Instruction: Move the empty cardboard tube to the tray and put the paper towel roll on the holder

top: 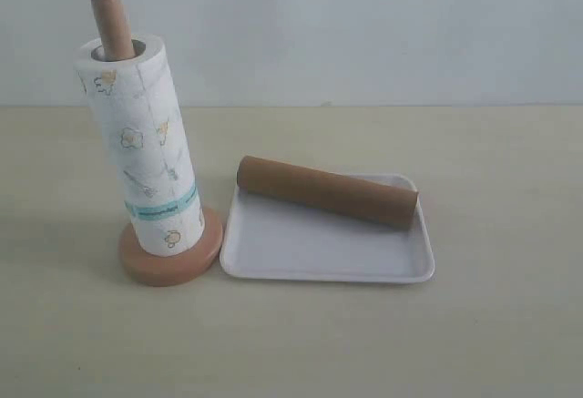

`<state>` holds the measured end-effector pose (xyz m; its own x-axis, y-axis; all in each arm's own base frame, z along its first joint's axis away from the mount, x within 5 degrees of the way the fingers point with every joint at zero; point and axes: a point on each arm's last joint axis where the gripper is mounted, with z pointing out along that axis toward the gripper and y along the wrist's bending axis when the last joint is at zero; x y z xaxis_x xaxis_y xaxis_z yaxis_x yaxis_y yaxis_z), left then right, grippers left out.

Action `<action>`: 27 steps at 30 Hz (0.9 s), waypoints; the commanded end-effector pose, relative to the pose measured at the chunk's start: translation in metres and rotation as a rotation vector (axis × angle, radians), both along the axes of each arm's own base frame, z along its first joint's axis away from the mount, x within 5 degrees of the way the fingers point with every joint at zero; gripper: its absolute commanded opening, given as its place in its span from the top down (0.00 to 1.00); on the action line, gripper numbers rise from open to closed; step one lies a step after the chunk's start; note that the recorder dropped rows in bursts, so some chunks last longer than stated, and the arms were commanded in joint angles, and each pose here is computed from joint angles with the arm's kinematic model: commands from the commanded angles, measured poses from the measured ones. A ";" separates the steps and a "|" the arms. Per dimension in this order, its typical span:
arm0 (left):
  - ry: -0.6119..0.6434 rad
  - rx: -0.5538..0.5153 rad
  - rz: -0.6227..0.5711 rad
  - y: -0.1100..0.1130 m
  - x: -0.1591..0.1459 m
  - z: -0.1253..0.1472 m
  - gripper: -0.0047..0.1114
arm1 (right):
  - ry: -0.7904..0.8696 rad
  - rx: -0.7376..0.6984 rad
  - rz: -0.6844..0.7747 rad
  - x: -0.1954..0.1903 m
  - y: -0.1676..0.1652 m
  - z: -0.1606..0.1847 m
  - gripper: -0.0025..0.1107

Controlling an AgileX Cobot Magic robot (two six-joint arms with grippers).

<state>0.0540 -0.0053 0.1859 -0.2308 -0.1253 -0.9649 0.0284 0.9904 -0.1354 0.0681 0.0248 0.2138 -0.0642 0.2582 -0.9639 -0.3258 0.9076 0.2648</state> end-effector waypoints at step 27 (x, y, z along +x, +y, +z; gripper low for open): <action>-0.005 -0.015 0.002 0.000 0.000 -0.001 0.92 | 0.212 -0.312 -0.122 -0.016 -0.015 -0.032 0.97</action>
